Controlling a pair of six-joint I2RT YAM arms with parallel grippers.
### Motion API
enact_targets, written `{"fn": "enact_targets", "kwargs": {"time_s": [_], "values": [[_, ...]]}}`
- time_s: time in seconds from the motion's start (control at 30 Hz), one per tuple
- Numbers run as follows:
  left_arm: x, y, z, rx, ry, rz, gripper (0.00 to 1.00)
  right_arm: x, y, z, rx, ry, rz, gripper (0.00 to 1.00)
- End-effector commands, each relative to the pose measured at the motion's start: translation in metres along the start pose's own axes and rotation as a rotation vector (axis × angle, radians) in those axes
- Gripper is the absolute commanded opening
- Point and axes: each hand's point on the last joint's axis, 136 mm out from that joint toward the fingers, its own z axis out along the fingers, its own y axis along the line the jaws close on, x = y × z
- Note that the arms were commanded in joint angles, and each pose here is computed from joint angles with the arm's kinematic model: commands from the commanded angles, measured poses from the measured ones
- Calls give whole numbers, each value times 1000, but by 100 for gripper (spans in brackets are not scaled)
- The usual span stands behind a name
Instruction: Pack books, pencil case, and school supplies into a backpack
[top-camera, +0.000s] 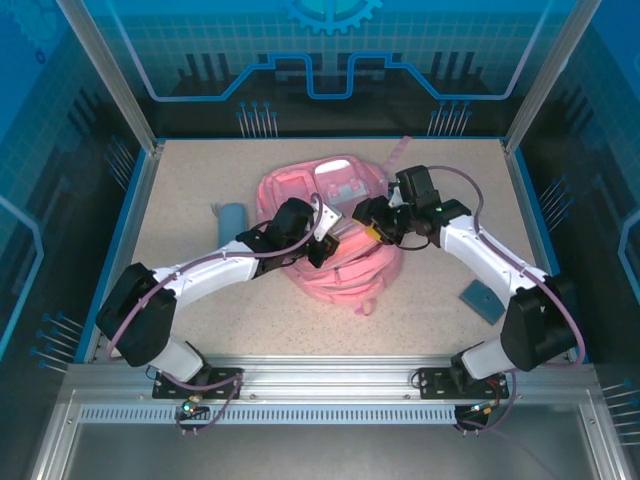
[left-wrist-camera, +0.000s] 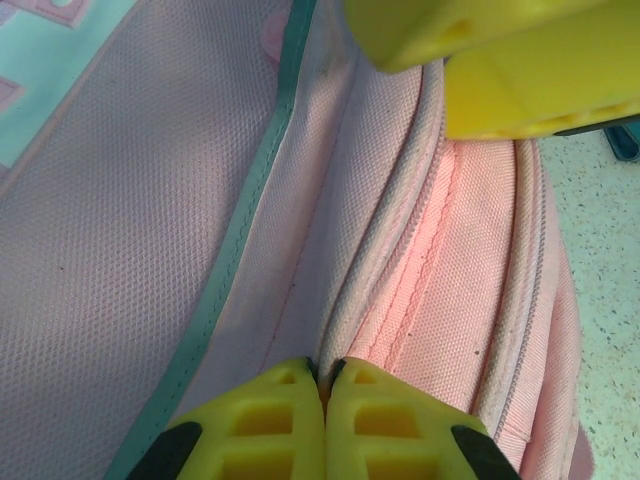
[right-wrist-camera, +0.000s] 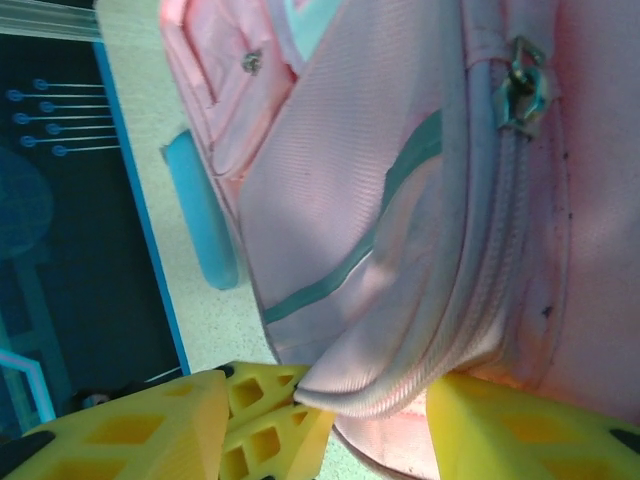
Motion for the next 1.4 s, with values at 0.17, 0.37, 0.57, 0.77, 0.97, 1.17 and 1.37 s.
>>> {"fn": "enact_targets", "kwargs": {"time_s": [0.17,0.37,0.57,0.77,0.97,1.17,1.37], "values": [[-25,-11,-21,32,-107,-24,12,9,-13,18,92,62,97,44],[-18,1,-40,-52,-89,-174,43,10,5,26,49,62,37,13],[18,10,-71,-144,-27,-442,66,11,19,31,36,43,-10,12],[58,-11,-81,-98,51,-683,66,13,31,29,22,32,-52,12],[84,-17,-65,-124,138,-751,57,16,33,32,23,40,-65,12],[79,-15,-46,-127,133,-741,41,18,34,32,19,48,-66,12],[83,-9,-36,-154,146,-747,36,19,33,31,21,48,-68,11]]}}
